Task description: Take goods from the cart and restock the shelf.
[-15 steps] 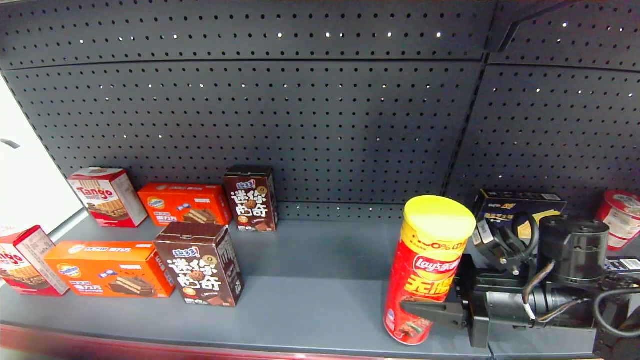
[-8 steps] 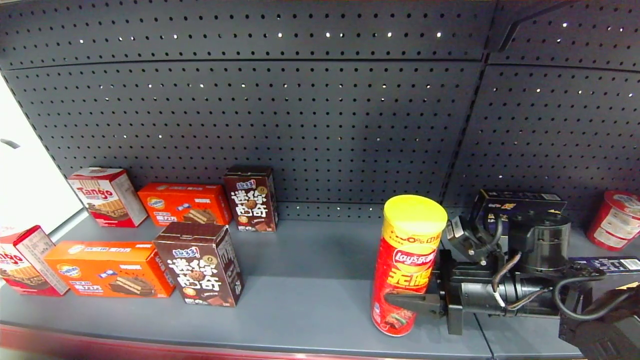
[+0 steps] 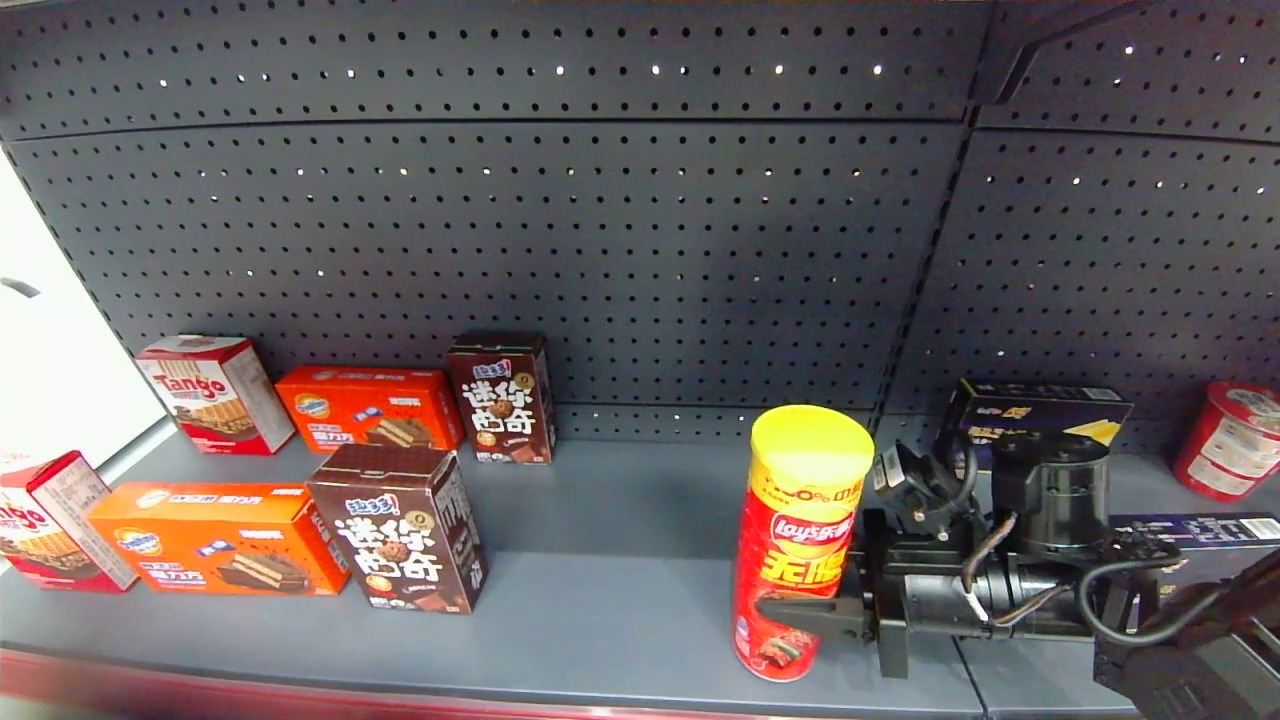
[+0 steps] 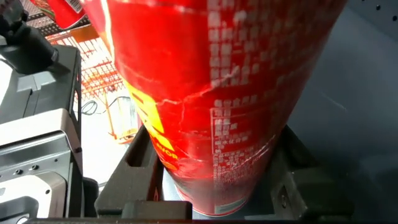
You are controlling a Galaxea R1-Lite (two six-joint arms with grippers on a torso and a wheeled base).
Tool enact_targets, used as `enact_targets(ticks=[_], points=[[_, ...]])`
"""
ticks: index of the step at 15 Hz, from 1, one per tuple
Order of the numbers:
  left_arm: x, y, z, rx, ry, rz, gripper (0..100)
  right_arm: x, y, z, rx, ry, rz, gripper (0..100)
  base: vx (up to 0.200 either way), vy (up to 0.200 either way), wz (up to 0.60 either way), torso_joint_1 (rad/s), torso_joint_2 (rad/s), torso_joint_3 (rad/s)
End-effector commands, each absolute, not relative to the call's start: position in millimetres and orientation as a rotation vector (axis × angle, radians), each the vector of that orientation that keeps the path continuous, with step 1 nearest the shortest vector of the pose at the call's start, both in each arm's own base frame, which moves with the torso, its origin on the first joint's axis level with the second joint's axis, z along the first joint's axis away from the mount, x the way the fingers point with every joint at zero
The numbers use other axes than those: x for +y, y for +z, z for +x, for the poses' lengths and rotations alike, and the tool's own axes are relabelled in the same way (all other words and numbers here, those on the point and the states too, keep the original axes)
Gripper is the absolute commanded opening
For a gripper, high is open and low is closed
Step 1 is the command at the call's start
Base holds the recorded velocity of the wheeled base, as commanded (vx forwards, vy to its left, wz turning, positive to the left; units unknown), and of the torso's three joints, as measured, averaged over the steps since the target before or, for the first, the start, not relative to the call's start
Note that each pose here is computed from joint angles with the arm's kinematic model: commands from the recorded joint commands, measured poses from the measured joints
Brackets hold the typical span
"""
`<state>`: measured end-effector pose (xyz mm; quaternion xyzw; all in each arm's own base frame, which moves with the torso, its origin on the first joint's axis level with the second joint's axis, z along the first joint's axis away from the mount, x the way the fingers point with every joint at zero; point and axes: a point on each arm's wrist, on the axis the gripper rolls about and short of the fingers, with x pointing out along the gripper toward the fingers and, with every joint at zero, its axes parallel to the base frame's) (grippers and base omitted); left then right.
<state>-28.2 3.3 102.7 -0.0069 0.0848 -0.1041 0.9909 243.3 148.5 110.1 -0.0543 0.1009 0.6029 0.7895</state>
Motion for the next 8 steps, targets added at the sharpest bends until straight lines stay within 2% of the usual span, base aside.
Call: enact_targets(ticks=[1, 2, 3, 8], points=[[3.2, 102.3, -28.0, 0.171, -0.209, -0.014, 0, 149.4, 105.4, 243.7, 0.236, 1.303, -0.115, 0, 0.000, 0.000, 0.00, 0.000, 0.00, 0.000], [3.2, 102.1, -28.0, 0.173, -0.209, -0.015, 0, 149.9, 104.9, 243.6, 0.236, 1.304, -0.116, 0, 0.000, 0.000, 0.00, 0.000, 0.00, 0.000], [3.2, 102.1, -28.0, 0.173, -0.209, -0.014, 0, 151.2, 104.6, 242.5, 0.239, 1.309, -0.116, 100, 0.000, 0.000, 0.00, 0.000, 0.00, 0.000], [3.2, 102.3, -28.0, 0.171, -0.212, -0.014, 0, 144.4, 108.4, 235.4, 0.228, 1.298, -0.117, 100, 0.000, 0.000, 0.00, 0.000, 0.00, 0.000]])
